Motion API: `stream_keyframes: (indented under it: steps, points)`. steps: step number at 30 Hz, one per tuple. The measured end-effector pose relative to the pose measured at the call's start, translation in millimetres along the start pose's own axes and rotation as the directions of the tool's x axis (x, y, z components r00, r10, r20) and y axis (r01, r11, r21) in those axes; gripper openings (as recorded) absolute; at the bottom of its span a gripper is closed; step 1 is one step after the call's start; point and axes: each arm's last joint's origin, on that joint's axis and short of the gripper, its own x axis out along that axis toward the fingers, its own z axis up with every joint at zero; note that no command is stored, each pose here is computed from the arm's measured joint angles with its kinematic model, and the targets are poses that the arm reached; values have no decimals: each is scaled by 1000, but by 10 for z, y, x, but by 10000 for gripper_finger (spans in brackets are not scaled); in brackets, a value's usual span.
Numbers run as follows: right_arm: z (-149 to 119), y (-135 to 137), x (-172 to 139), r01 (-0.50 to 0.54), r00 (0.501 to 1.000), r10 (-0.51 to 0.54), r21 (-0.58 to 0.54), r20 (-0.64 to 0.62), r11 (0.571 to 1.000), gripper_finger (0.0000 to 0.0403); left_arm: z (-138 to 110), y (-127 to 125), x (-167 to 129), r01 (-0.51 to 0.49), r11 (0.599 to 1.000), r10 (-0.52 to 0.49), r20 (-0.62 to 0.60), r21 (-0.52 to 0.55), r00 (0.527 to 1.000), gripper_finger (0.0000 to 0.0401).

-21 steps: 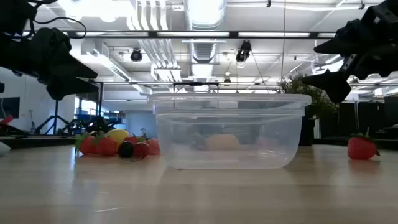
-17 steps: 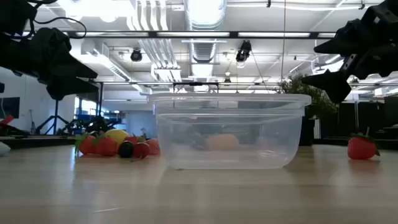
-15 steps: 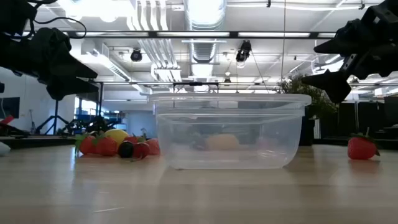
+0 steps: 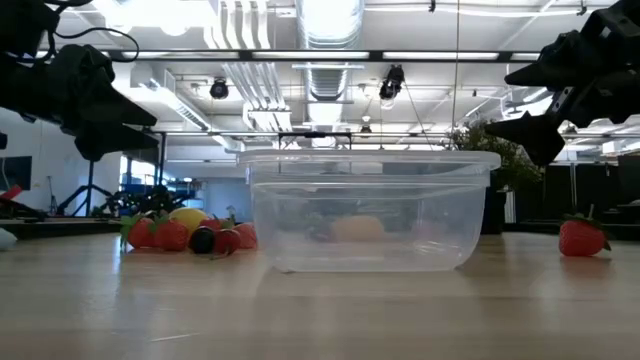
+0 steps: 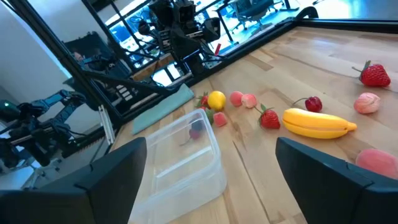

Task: Pick and placing Produce into tupperware

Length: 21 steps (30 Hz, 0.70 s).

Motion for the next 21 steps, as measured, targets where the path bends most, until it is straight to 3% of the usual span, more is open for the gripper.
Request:
stream_keyframes:
  steps: [21]
  points:
    - [0,0,0,0,1000,0,0,0,1000,345,0,0,0,0,1000,0,0,0,1000,276]
